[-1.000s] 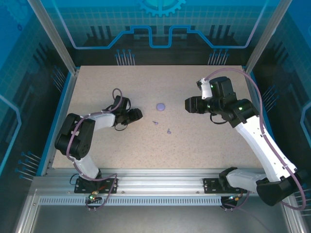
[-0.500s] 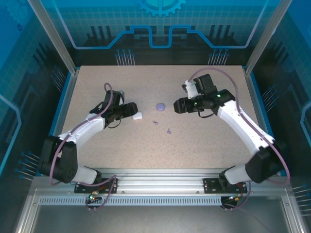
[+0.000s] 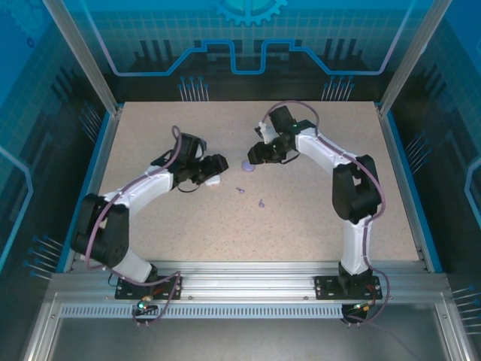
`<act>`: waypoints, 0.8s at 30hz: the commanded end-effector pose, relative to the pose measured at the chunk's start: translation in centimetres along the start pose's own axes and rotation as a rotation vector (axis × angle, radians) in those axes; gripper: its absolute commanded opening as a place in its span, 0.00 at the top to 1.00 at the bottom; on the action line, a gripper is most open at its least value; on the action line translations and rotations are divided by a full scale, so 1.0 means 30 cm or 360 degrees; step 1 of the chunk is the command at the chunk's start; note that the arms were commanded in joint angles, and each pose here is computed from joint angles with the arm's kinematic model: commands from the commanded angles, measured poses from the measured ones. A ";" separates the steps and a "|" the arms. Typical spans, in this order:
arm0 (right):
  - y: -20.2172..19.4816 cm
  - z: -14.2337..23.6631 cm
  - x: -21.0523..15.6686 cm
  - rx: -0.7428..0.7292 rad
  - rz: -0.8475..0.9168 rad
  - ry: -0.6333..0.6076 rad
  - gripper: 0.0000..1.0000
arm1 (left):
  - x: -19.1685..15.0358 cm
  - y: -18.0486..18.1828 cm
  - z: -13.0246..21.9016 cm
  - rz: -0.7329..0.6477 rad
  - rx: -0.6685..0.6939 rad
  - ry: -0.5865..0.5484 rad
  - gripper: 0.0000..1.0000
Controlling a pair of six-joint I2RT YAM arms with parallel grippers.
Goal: Insert wireless bluetooth earbuds into charging case
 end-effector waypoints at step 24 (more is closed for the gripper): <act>-0.196 -0.268 0.105 0.0155 -0.0175 0.0198 0.75 | 0.002 -0.040 -0.407 0.0295 0.0017 0.0308 0.87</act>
Point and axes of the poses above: each hand's point on the last joint's axis, 136 mm out from that joint toward the fingers, its own z axis back along the fingers, its own y axis along the line the jaws close on, x = y × z, the point moved 3 cm from there along z, back along the fingers, and after that the axes turned 12 degrees about z, right-handed, at the moved point
